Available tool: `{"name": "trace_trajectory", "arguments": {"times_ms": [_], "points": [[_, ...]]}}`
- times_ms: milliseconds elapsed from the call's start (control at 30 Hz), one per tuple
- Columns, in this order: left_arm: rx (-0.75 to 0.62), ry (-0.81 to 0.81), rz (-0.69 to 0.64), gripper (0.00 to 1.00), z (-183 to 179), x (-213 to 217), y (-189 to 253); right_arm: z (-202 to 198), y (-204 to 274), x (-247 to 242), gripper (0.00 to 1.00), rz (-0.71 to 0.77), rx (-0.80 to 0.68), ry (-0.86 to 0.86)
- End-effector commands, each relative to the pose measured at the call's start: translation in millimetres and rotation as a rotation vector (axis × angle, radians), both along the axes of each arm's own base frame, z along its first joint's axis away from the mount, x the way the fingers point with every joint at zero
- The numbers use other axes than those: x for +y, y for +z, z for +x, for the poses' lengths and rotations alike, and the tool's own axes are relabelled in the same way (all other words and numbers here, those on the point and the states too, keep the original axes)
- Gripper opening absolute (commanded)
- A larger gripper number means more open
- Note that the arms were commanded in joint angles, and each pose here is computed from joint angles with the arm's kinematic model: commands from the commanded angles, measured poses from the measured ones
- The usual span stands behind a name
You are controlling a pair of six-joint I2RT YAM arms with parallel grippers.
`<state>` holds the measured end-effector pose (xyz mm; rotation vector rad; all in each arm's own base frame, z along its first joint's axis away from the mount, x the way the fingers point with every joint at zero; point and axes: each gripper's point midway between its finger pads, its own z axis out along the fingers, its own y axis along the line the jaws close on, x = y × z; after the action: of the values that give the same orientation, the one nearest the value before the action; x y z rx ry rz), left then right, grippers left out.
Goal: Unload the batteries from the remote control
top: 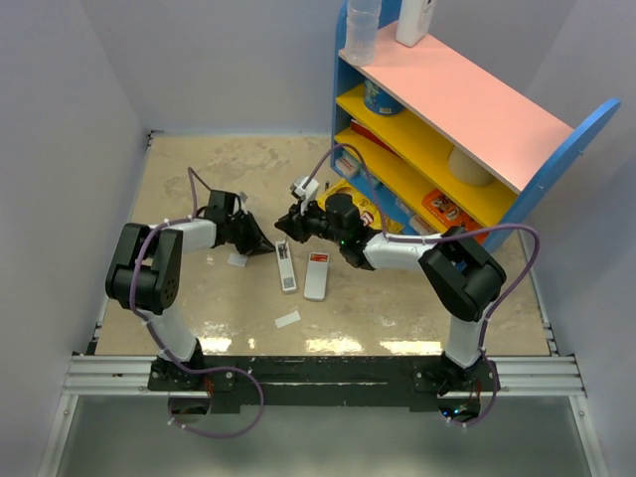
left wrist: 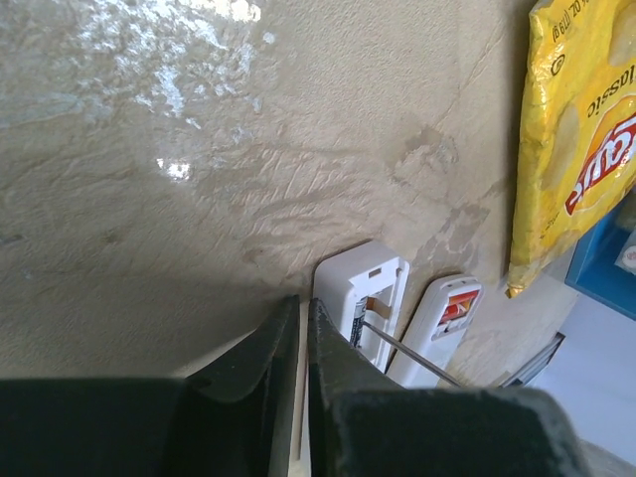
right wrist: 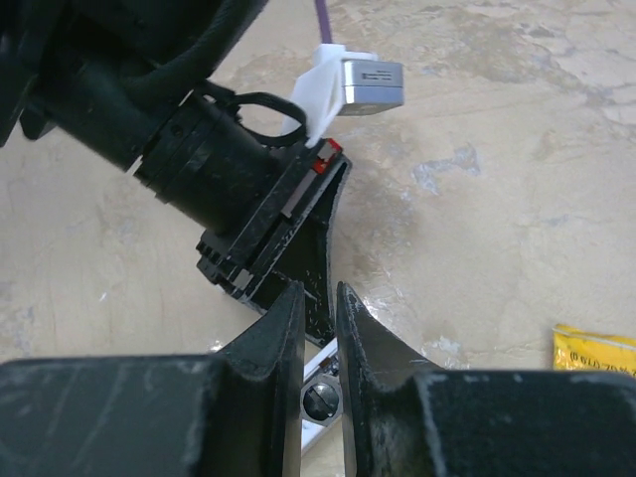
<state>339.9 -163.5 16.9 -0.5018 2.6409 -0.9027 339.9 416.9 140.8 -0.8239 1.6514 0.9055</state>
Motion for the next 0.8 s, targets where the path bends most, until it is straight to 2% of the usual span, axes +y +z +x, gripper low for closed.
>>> {"name": "trace_trajectory", "arguments": {"times_ms": [0,233,433,700,767], "points": [[0.018,-0.039,-0.014,0.13,-18.0,-8.8,-9.4,-34.1,-74.5,-10.2,0.0,-0.092,0.314,-0.043],[0.022,-0.046,-0.03,0.13,-25.4,-10.4,-12.6,-27.5,-60.6,-3.4,0.0,-0.002,0.383,-0.101],[0.013,-0.05,-0.041,0.13,-24.5,-13.5,-9.4,-21.6,-43.4,3.8,0.0,0.044,0.381,-0.11],[0.02,-0.054,-0.053,0.13,-27.8,-16.2,-11.6,-30.7,-60.3,4.9,0.0,0.044,0.41,-0.109],[0.021,-0.056,-0.06,0.13,-28.3,-17.6,-11.8,-32.5,-61.6,5.0,0.0,0.083,0.435,-0.118]]}}
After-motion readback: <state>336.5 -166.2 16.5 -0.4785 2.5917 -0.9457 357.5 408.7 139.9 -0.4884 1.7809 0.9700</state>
